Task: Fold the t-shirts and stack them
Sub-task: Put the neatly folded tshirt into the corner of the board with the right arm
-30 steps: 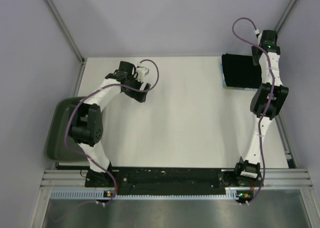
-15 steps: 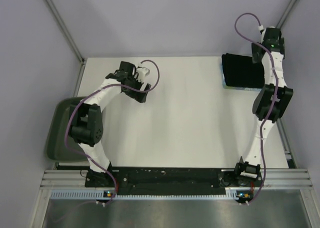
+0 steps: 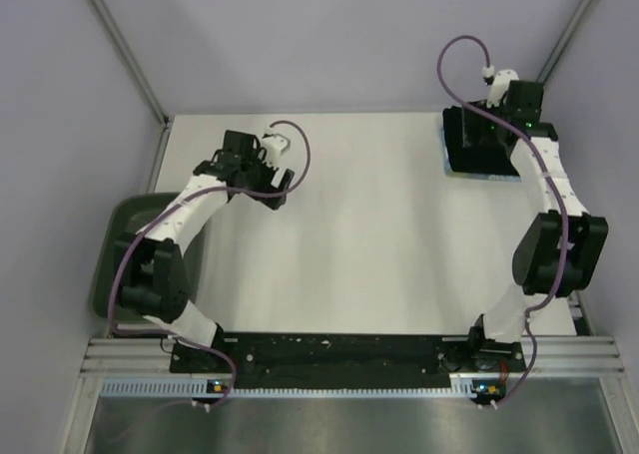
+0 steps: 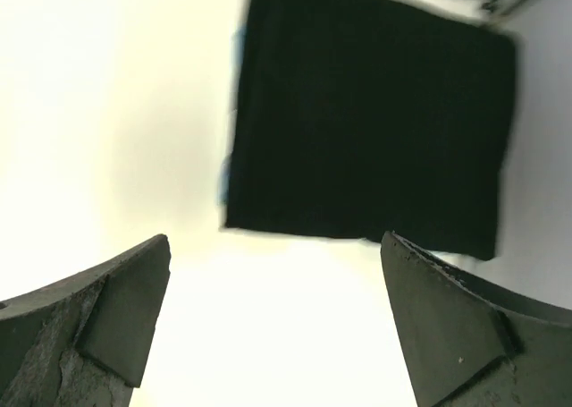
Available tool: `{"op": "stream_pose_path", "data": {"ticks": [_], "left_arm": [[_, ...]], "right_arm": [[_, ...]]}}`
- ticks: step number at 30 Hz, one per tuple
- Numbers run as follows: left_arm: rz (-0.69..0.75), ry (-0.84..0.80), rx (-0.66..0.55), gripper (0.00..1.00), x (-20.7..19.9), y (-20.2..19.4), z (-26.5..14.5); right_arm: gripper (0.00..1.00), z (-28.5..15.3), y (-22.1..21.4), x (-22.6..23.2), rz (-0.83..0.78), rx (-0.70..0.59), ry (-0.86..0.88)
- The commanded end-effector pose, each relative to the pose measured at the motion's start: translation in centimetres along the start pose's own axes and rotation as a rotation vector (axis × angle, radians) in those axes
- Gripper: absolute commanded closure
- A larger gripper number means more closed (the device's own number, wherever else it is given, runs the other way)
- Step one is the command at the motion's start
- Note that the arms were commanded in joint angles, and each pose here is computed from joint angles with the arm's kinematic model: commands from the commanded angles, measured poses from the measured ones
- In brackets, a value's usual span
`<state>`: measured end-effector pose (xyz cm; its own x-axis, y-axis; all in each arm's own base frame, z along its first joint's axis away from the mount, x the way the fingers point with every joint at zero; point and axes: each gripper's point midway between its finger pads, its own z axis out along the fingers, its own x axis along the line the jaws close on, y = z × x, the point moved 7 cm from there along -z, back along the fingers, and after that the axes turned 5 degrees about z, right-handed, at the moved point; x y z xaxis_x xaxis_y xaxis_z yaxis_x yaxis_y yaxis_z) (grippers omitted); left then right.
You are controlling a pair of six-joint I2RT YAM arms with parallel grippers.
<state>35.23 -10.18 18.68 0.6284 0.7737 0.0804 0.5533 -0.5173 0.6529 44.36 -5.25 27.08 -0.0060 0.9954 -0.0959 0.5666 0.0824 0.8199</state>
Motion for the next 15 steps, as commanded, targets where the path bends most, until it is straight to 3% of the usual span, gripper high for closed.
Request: {"op": "stream_pose_path", "data": {"ticks": [1,5,9,15], "left_arm": [[0.015,0.050,-0.135,0.01,0.5,-0.1,-2.1],[-0.018,0.094,-0.225,0.01,1.4,-1.7,-3.0],[-0.038,0.227,-0.342,0.01,2.9,-3.9,-3.2],[-0.093,0.317,-0.538,0.01,3.6,-6.8,-3.5]], "right_arm": [[0.01,-3.6,-1.3,4.3,0.070,-0.163,0.172],[0.01,-5.7,-4.9,6.3,0.082,-0.265,0.172],[0.01,-7.4,-7.7,9.2,-0.003,-0.363,0.198],[0.01,-8.7,-12.7,9.5,0.088,-0.466,0.198]]}}
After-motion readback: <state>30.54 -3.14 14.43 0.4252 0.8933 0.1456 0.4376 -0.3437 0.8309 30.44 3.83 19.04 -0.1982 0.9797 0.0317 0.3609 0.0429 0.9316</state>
